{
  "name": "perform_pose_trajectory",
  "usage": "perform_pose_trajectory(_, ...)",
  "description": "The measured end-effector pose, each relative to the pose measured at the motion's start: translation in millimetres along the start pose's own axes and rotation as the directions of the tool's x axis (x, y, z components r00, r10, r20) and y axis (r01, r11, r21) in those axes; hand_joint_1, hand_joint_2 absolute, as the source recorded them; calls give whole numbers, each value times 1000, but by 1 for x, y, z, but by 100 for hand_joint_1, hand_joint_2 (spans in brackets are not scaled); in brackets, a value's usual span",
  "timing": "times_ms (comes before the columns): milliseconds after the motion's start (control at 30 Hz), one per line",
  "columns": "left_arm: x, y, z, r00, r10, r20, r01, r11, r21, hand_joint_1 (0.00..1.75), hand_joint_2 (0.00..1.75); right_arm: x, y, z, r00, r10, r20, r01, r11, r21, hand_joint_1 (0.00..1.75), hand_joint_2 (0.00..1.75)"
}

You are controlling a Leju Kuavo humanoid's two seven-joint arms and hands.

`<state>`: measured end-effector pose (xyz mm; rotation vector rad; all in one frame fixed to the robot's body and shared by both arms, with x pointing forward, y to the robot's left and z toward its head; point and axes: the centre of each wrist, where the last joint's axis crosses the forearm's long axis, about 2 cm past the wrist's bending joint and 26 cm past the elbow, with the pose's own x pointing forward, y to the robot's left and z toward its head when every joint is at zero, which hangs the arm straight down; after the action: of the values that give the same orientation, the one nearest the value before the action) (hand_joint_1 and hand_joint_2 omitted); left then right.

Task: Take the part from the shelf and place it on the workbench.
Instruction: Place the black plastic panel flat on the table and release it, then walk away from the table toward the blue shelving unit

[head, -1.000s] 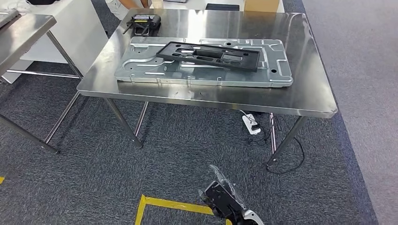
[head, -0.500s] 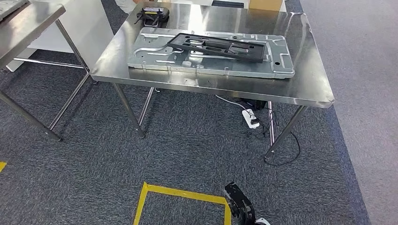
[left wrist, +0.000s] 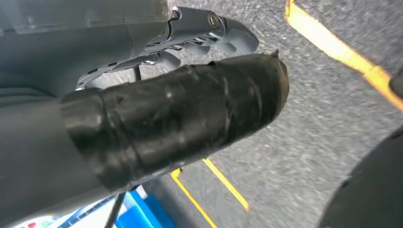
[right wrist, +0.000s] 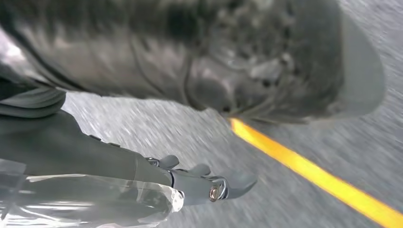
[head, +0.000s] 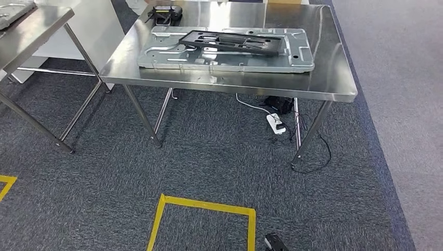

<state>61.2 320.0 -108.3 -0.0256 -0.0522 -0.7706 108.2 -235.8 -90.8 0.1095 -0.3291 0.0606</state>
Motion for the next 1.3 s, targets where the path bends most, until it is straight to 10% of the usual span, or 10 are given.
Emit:
perform_pose_trajectory(967,1,-2,0,984,-179,-2,179,984,5,0,0,-46,-3,0,966,-170,-193,191,977,97,0,0)
perform_pose_trajectory(1300,0,7,1,965,-255,-56,256,966,20,0,0,1,-9,-5,942,-261,-214,297,942,160,0,0)
